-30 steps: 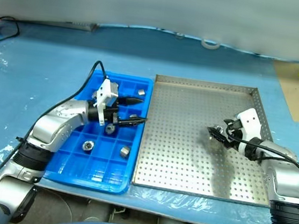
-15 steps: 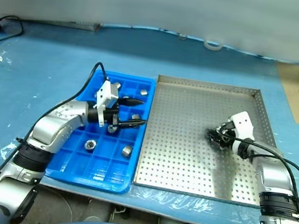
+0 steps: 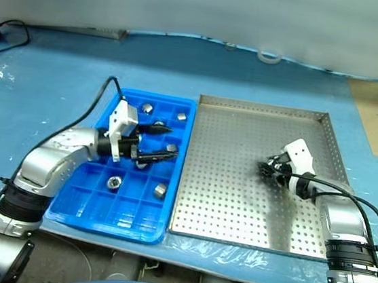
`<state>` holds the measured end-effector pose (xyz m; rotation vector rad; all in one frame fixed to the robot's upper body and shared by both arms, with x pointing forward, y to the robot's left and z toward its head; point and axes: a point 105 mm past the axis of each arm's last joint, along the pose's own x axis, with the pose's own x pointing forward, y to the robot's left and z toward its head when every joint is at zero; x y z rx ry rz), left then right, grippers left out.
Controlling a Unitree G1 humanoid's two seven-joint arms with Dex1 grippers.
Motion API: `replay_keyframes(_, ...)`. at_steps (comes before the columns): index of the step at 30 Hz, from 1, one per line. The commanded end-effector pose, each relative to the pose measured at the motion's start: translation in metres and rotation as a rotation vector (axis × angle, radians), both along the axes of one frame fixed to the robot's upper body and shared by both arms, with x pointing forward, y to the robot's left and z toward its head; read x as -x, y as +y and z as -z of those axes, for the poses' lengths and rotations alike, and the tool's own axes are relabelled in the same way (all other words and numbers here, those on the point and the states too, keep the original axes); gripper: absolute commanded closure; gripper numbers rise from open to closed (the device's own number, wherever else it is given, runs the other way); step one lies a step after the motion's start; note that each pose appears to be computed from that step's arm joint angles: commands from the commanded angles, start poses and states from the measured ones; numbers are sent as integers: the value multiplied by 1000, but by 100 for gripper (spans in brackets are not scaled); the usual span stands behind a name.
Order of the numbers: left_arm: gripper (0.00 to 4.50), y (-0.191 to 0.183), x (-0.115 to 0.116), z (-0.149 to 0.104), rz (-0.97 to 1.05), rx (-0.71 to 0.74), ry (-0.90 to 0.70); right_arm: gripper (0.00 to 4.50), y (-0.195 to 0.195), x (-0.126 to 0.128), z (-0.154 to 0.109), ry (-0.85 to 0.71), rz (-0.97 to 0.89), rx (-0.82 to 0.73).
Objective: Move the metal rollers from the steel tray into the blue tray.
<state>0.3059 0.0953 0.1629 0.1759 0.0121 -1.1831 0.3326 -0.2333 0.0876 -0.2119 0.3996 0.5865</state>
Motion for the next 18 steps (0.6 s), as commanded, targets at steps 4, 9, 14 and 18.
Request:
replay_keyframes(4, 69, 54, -15, -32, -188, -43, -130, 282, 128, 16, -65, -98, -519, -154)
replay_keyframes(9, 69, 81, -4, -32, -299, -70, -139, 282, 179, 24, -57, -82, -749, -110)
replay_keyframes(14, 69, 93, 23, -17, -398, -65, -91, 282, 203, 35, -56, 9, -902, -175)
replay_keyframes(18, 69, 91, 37, -8, -449, -41, -65, 282, 213, 48, -50, 128, -977, -235)
